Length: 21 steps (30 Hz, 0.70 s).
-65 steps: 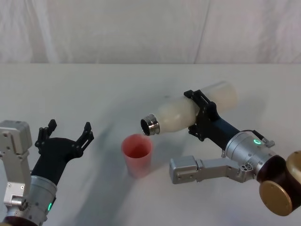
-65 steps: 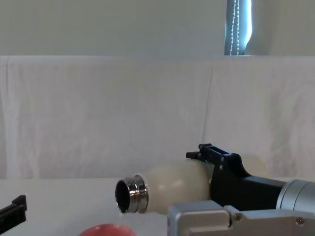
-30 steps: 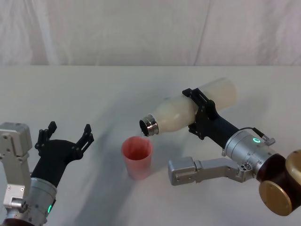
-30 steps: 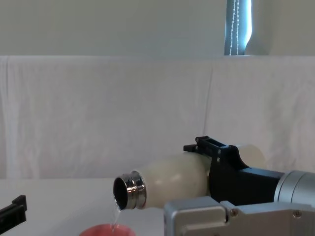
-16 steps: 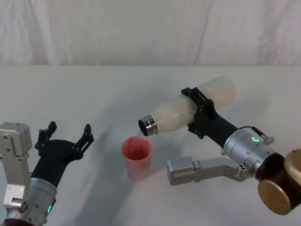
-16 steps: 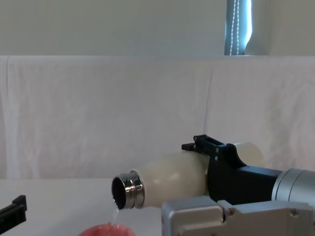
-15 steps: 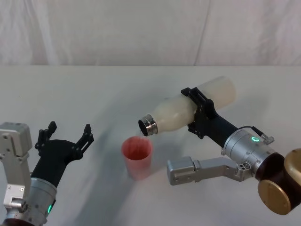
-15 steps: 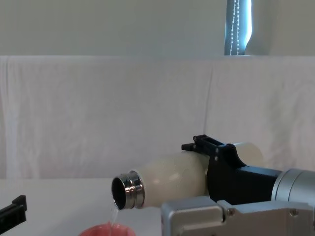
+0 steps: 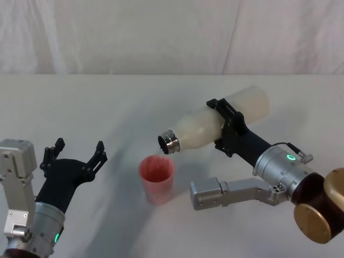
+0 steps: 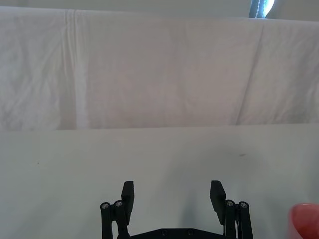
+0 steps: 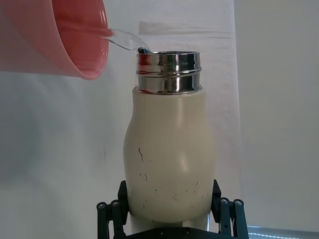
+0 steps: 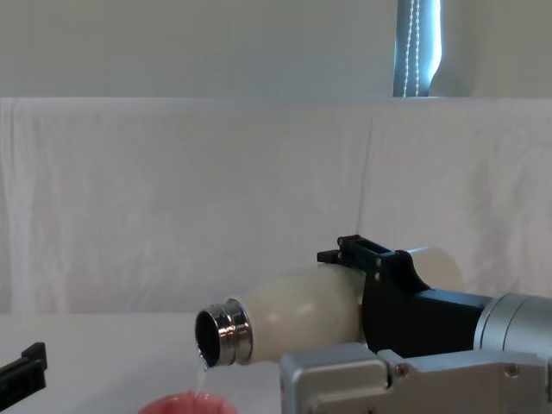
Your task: Grasp the thermos with one hand and pour water into the cup lid.
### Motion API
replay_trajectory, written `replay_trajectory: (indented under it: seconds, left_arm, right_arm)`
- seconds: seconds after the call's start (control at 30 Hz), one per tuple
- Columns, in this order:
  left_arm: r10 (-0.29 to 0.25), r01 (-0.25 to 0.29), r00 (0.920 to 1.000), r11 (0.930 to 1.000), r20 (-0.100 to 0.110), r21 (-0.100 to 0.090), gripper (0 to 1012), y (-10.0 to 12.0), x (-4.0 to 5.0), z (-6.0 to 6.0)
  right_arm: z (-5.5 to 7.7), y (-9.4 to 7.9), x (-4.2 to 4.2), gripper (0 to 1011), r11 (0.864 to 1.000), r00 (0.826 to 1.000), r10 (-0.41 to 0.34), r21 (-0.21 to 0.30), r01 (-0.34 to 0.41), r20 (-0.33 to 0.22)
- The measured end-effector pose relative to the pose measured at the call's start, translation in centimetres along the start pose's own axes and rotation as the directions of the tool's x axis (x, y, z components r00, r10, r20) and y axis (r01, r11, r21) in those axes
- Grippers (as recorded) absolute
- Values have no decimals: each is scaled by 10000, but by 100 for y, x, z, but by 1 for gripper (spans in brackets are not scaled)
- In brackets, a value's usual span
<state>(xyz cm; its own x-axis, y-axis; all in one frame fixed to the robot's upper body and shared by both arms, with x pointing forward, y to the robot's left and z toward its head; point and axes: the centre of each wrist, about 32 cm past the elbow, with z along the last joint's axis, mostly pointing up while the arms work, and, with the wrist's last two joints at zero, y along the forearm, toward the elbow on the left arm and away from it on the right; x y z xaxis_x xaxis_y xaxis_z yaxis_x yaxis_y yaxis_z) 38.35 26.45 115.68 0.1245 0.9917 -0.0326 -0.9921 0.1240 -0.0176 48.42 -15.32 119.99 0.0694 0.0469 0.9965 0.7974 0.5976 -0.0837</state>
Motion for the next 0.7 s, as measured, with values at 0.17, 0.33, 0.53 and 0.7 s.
replay_trajectory:
  seconds: [0.17,0.33,0.53,0.7]
  left_arm:
    - [0,0,10000,10000,0,0,1001,0,0,0]
    - [0,0,10000,10000,0,0,1001,0,0,0]
    - [0,0,10000,10000,0,0,1001,0,0,0]
    - [0,0,10000,10000,0,0,1001,0,0,0]
  right_arm:
    - [-1,2,3,947,10000,10000,1,-15,-1,10]
    - [1,3,5,947,10000,10000,0,-18,0,2]
    - [6,-1,19,947,10000,9996,-42,-7,41,-289]
    - [1,-10,31,947,10000,9972,-44,-6,44,-748]
